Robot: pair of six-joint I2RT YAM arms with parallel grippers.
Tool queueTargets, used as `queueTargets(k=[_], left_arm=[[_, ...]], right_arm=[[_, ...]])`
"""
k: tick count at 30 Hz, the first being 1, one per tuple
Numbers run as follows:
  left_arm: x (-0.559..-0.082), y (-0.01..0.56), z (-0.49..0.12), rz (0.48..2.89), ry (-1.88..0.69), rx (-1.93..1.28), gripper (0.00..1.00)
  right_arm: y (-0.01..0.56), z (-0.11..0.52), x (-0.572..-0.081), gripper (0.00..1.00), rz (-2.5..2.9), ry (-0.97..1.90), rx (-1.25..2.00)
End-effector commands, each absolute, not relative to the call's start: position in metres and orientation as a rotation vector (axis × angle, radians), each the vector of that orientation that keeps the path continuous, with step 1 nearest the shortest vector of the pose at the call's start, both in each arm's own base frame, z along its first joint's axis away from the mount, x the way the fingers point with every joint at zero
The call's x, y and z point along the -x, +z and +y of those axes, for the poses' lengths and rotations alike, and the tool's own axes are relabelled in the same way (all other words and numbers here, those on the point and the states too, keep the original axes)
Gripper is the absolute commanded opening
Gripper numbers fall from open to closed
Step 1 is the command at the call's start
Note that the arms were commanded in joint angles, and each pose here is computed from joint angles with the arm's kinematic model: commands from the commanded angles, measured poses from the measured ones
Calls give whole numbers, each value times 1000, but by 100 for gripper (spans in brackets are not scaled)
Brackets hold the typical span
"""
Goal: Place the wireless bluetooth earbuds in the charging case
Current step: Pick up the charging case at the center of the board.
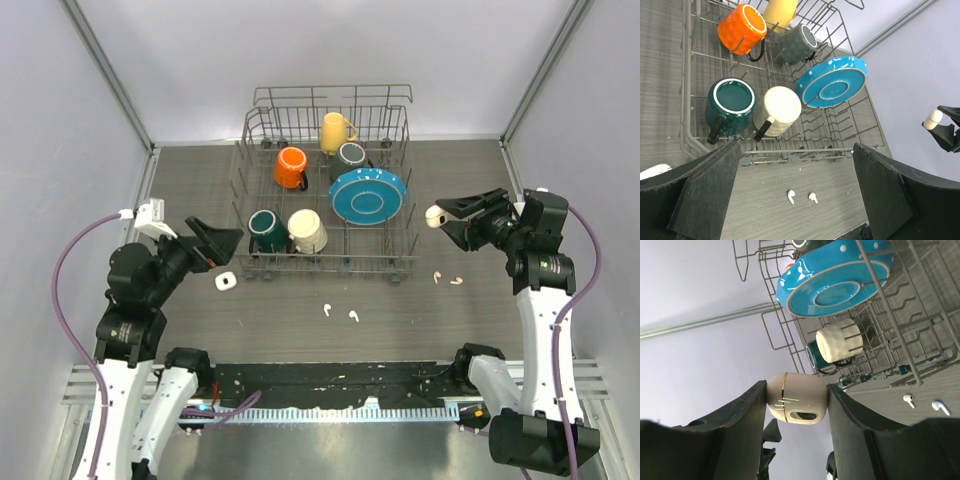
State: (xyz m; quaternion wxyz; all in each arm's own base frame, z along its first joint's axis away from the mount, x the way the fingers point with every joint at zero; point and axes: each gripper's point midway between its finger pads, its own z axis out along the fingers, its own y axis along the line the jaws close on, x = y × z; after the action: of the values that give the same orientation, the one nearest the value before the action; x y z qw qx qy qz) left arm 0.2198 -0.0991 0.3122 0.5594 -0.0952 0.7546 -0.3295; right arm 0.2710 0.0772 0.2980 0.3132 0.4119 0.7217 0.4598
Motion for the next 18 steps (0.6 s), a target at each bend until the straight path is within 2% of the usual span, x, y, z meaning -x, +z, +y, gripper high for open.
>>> queueTargets(k=[1,4,5,6,8,18], left_arm=[[-239,313,-102,1759,-732,230,100],[-246,307,-131,1824,-695,130,100],[-255,308,-123,1810,-585,185,100],[-248,308,-148,1828,-606,108,100],[-255,316,-153,1805,-505,134,100],[-220,341,-272,1616,-806,-10,100]], right_arm=[[326,95,-267,1,1893,1317,-966],[323,110,-272,1,1942,1382,-927],[322,122,-270,1,1973,1387,-893],[322,128,-270,1,1983,1385,-879],[321,140,-269,1,1996,1379,-878],[317,158,-268,1,1867,1524,-1004]])
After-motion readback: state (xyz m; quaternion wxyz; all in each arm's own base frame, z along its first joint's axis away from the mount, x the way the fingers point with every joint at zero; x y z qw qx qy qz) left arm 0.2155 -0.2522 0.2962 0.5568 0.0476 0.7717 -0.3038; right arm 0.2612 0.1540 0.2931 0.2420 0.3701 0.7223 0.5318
